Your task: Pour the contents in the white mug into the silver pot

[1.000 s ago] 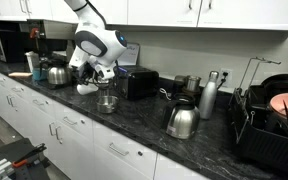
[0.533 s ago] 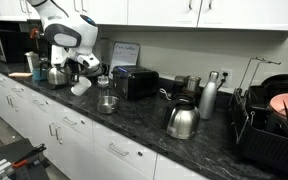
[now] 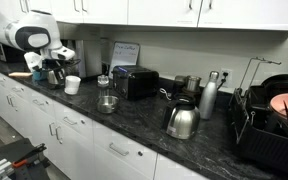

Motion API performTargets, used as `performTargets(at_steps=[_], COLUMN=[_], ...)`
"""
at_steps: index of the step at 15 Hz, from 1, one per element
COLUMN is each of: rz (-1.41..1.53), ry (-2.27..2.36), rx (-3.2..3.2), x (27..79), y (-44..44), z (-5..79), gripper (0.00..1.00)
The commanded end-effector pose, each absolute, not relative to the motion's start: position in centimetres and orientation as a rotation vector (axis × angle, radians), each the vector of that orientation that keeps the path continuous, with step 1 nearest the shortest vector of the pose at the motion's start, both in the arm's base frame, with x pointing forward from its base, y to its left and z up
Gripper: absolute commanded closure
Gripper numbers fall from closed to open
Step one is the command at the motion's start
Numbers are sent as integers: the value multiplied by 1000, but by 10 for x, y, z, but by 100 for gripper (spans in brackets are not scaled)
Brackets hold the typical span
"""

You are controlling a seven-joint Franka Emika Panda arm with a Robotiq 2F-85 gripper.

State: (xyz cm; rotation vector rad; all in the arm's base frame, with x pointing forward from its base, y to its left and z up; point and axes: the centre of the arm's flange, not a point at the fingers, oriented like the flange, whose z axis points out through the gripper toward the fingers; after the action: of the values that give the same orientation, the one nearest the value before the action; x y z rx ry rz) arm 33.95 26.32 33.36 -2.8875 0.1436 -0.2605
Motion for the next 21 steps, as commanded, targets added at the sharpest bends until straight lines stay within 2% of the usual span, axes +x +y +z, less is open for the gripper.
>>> performTargets(at_steps=[1, 4, 12, 20, 21], rz=[-479, -563, -618, -492, -524], ry=[89, 51, 41, 101, 91], rx=[-2962, -3004, -3036, -3051, -3049], x=[320, 306, 311, 355, 331], y=[291, 309, 312, 315, 307], z=[325, 319, 320, 282, 301], gripper=[98, 98, 98, 98, 98])
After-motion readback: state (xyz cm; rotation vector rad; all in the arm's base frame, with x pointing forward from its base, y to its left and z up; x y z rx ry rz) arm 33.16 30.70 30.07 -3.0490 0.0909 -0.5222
